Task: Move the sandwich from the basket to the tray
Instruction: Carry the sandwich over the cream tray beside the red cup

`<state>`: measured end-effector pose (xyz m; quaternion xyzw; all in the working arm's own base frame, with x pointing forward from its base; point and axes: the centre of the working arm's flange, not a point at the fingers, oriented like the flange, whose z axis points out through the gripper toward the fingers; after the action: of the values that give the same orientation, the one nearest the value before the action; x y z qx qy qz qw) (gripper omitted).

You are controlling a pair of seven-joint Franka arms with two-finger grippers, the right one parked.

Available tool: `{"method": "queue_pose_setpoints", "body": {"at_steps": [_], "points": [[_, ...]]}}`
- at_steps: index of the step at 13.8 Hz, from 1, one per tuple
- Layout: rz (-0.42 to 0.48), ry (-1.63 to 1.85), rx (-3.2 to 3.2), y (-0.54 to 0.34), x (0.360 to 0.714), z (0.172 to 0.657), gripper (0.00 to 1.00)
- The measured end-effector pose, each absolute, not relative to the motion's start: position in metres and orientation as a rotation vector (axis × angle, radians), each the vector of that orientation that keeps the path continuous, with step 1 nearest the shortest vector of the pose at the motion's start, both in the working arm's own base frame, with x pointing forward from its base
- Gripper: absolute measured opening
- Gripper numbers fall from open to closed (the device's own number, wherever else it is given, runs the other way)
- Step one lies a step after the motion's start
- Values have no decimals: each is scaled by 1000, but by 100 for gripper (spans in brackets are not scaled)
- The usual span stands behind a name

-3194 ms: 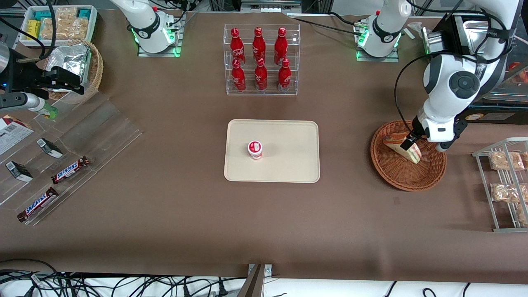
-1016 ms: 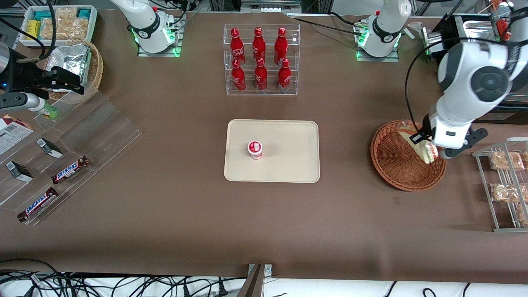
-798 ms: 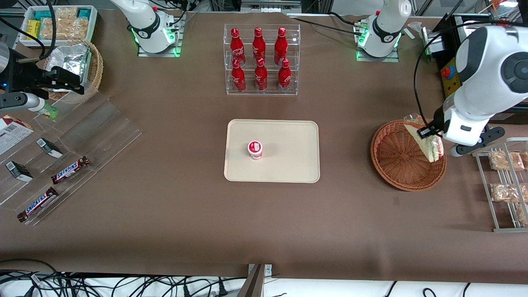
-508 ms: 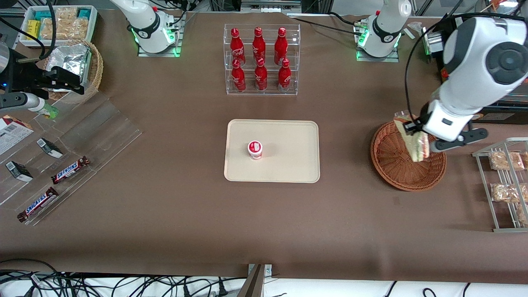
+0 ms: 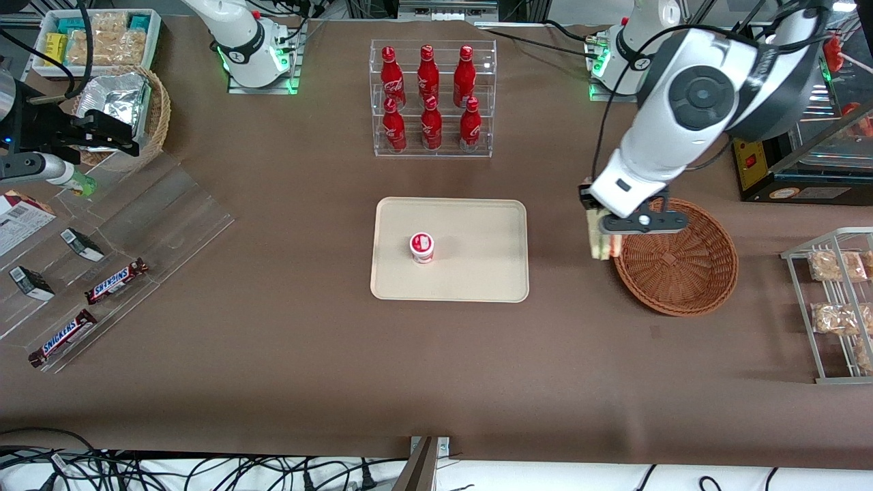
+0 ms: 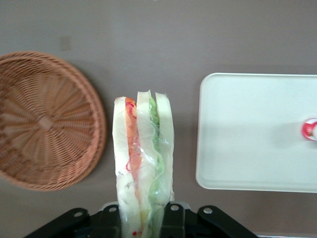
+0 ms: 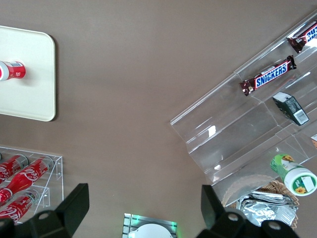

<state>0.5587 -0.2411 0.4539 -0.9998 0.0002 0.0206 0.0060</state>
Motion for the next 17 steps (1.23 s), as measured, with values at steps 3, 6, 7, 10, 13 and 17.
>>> {"method": "queue_pose_setpoints", "body": {"at_steps": [3,6,7,10,13,17], "points": [[48,103,-3178,-281,556,430,19],[59,183,-3215,-313,555,395,19],[66,207,-3220,-324,553,381,19],[76,232,-3183,-350,546,336,19],[75,224,-3152,-371,538,290,19],[54,191,-3112,-389,526,240,19]]}}
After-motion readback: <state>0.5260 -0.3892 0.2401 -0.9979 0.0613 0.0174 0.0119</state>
